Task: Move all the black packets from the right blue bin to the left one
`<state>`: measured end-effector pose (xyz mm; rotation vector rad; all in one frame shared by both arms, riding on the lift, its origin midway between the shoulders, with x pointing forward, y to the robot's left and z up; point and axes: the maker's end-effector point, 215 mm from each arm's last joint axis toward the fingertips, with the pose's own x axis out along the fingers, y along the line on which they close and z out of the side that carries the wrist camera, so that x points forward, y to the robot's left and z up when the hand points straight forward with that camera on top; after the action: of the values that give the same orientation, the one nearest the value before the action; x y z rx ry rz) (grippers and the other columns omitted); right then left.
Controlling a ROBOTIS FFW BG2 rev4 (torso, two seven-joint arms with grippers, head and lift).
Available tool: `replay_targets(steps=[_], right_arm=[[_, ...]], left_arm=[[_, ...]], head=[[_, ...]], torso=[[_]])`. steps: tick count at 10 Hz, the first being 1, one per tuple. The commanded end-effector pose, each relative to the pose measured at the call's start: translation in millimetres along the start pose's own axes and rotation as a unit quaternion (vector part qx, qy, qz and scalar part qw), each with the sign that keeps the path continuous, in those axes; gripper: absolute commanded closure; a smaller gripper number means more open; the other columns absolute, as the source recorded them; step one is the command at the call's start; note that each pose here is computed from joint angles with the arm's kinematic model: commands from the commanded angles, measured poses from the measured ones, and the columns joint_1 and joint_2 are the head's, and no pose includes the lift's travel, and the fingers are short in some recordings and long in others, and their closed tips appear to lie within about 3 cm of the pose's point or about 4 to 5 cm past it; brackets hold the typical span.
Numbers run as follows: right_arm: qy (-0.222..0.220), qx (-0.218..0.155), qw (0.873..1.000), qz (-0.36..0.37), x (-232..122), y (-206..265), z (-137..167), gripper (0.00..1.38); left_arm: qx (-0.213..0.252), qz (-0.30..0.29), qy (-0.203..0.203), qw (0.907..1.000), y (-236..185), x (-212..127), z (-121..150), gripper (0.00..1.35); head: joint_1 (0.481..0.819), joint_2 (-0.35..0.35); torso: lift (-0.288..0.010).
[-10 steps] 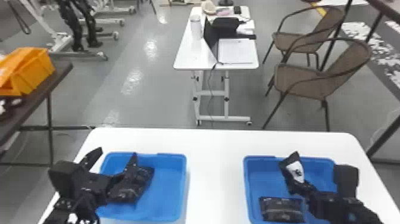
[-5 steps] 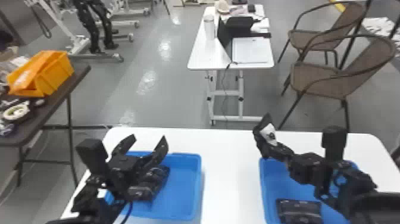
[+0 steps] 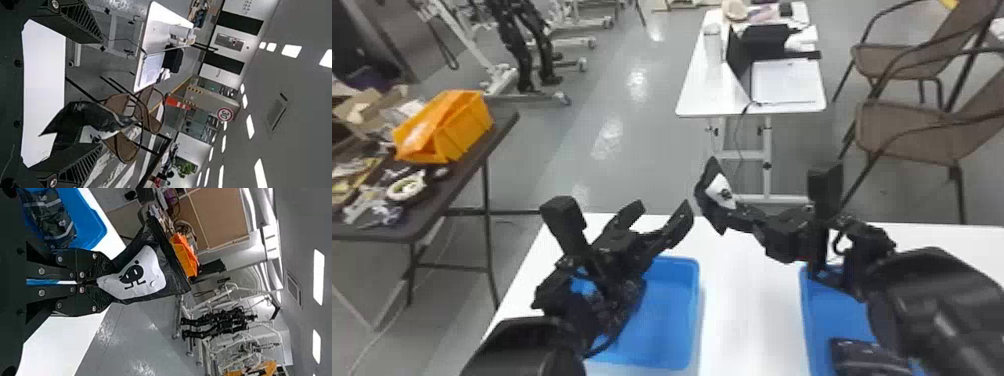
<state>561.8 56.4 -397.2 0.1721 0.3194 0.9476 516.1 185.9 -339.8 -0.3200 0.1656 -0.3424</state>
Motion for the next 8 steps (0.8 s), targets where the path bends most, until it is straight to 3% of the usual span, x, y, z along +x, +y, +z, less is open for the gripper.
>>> replay_targets(steps=[1,5,6,7,8], right_arm=[[-0.003,0.004,1.0,0.031,15.2,21.5,10.1,1.14],[0.008,0.011,0.993,0.114,36.5,69.2,14.5,1.14],[0.007,0.016,0.993,0.115,36.3,69.8,13.2,1.14],[0.007,0.02,0.993,0.115,36.0,68.9,12.1,1.14],[0.003,0.02,0.993,0.116,36.1,69.5,13.0,1.13]], left_arm=[[0.0,-0.012,-0.002,0.9999,-9.1,8.6,2.9,0.08],[0.014,-0.032,-0.005,0.9994,-27.4,28.0,11.9,0.1],[0.011,-0.034,-0.004,0.9994,-28.0,28.8,10.5,0.31],[0.012,-0.025,-0.001,0.9996,-22.9,26.1,7.9,1.0],[0.015,0.002,-0.008,0.9999,-13.4,20.4,7.2,1.16]], head=[[0.695,0.24],[0.695,0.271],[0.695,0.279],[0.695,0.281],[0.695,0.282]], torso=[[0.0],[0.0],[0.0],[0.0],[0.0]])
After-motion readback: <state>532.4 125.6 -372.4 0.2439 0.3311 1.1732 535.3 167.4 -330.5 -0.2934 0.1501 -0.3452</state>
